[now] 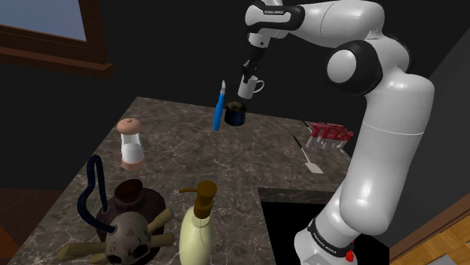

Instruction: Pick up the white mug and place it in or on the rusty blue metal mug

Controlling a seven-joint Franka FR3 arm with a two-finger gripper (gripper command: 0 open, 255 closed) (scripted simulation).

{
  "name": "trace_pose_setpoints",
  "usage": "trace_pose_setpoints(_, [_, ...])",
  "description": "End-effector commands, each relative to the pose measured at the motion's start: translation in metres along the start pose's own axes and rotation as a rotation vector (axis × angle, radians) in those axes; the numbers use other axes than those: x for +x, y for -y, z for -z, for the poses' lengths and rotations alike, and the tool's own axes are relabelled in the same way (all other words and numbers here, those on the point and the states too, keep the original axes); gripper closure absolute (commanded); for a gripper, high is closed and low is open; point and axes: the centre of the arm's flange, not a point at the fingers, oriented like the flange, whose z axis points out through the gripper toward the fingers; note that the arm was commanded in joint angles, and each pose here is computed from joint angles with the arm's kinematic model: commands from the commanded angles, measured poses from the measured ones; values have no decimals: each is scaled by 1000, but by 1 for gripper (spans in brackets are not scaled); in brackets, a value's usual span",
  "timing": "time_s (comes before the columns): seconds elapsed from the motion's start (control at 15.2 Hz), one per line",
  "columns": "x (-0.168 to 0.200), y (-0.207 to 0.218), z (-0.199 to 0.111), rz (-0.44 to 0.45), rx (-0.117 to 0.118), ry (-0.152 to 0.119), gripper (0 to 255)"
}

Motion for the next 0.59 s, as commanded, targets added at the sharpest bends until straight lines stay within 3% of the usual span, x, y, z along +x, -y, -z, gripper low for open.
trace_pose_setpoints(0.0, [-2,0,-11,0,0,-1,255])
trace_pose_setpoints(0.53, [-4,0,-53,0,0,-1,255])
